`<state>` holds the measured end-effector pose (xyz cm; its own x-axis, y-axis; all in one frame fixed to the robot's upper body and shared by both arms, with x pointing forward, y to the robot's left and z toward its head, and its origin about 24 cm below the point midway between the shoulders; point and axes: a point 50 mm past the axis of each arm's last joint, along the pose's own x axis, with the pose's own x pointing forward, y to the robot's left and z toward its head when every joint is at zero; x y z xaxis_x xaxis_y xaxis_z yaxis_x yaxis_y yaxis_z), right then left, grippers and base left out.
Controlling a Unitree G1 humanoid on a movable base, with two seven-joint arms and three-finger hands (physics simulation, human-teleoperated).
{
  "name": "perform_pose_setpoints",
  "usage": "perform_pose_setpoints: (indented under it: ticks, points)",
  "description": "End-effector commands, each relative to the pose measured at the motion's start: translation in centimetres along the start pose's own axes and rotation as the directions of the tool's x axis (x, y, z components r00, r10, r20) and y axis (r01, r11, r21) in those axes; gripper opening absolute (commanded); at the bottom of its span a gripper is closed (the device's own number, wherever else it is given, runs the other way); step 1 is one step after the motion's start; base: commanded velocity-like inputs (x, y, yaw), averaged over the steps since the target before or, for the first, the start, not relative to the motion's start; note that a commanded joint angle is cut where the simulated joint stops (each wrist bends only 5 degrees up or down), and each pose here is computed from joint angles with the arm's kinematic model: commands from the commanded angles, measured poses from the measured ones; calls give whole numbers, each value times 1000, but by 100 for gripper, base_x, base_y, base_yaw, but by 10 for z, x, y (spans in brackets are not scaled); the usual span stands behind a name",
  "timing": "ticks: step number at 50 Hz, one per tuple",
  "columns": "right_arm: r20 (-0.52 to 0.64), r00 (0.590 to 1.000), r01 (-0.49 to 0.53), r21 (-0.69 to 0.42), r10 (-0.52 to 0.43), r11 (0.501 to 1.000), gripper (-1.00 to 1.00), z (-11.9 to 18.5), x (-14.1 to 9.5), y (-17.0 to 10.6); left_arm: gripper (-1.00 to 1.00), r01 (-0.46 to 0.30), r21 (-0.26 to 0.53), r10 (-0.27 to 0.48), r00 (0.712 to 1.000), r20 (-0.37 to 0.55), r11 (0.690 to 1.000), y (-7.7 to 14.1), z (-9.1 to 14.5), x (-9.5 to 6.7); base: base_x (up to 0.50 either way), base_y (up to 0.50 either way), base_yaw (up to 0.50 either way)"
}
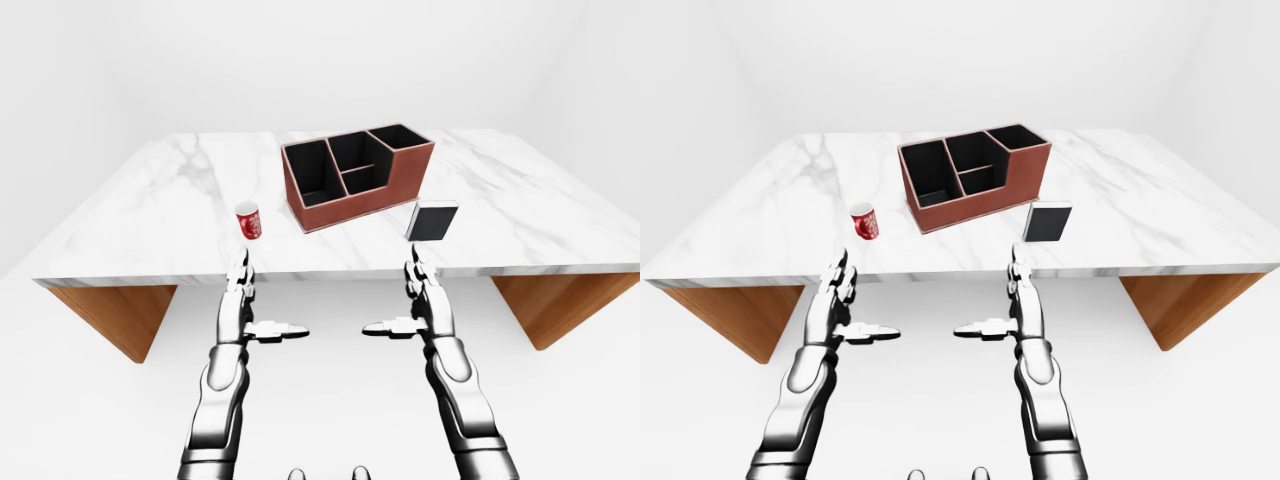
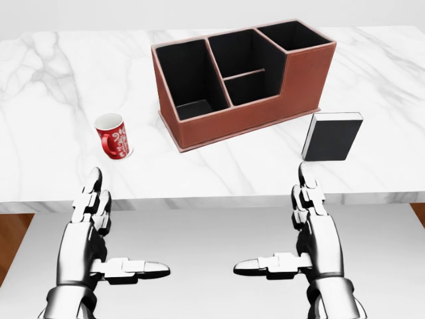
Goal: Pick up the book and place it in the back compartment of the caddy.
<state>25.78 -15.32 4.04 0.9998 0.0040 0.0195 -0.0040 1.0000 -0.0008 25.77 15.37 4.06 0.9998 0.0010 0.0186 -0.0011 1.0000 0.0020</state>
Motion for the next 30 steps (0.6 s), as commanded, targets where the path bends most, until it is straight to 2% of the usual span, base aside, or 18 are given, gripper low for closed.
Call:
perform_pose_setpoints:
  ticks: [1, 6, 7, 11, 13, 21, 27, 28, 30]
  points:
    - [50, 999, -8, 5, 8, 1000, 100, 30, -10, -5, 99, 4, -2, -4, 997, 75, 1000, 10, 35, -12, 0, 0, 0]
    - [205, 979, -24, 29, 18, 999, 100, 65, -19, -4, 99, 0, 38, -9, 972, 236, 999, 14, 73, -22, 0, 0, 0]
    - [207, 978, -24, 29, 18, 999, 100, 66, -20, -4, 99, 0, 38, -9, 971, 239, 999, 14, 74, -22, 0, 0, 0]
    - [321, 947, -23, 15, 17, 1000, 100, 92, -29, -5, 99, -10, 58, -9, 947, 322, 998, 19, 93, -26, 0, 0, 0]
    - [399, 917, -21, 15, 13, 1000, 100, 111, -36, -6, 99, -17, 64, -7, 935, 355, 998, 21, 101, -29, 0, 0, 0]
    - [525, 851, -9, -8, 11, 1000, 100, 140, -50, -11, 100, -20, 72, -13, 902, 432, 997, 22, 119, -38, 0, 0, 0]
    - [564, 825, -7, -9, 11, 1000, 100, 149, -56, -14, 99, -19, 77, -17, 894, 447, 997, 22, 123, -40, 0, 0, 0]
    - [564, 825, -33, -36, 47, 999, 100, 150, -60, -12, 99, -20, 77, -17, 891, 453, 997, 22, 124, -41, 0, 0, 0]
    - [568, 821, -27, -52, 52, 998, 100, 151, -62, -12, 100, -21, 79, -18, 884, 467, 997, 23, 128, -42, 42, 0, 0]
